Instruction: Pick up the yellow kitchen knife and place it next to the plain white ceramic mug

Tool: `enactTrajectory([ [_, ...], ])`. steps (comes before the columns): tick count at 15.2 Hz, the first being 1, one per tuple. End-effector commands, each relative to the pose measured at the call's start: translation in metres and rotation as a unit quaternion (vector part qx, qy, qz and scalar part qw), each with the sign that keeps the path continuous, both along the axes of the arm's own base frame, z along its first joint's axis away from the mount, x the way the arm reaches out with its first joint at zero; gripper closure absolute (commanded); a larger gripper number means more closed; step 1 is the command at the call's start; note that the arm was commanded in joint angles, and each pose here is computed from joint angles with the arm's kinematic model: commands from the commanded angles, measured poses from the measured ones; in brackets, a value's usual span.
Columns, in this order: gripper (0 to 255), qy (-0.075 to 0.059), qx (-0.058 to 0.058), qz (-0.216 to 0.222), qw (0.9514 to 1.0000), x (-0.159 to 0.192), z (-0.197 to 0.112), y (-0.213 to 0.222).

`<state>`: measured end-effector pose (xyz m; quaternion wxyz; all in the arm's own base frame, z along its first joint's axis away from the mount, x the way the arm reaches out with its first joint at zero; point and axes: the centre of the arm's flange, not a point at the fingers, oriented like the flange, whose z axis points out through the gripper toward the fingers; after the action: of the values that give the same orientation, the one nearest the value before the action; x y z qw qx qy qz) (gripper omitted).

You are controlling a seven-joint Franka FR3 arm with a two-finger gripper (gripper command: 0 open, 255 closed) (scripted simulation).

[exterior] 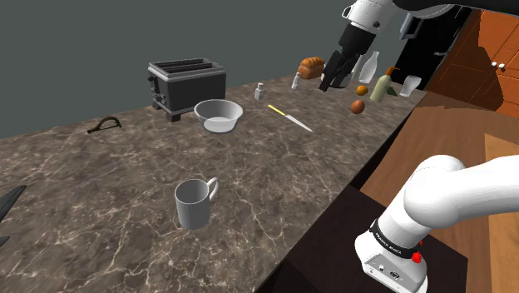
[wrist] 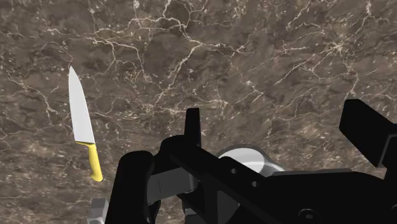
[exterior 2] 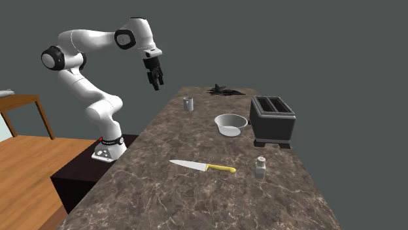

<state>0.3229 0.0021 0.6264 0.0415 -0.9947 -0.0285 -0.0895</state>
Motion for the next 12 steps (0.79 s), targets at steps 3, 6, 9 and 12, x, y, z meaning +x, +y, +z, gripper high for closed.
enactTrajectory([
  [3,0,0.003,0.002,0.003,1.0000,0.018,-0.012,-0.017],
  [6,0,0.008,0.005,0.007,0.9999,0.045,-0.031,-0.042],
  [9,0,0.013,0.008,0.011,0.9998,0.072,-0.050,-0.067],
  [12,0,0.019,0.011,0.016,0.9996,0.099,-0.070,-0.091],
])
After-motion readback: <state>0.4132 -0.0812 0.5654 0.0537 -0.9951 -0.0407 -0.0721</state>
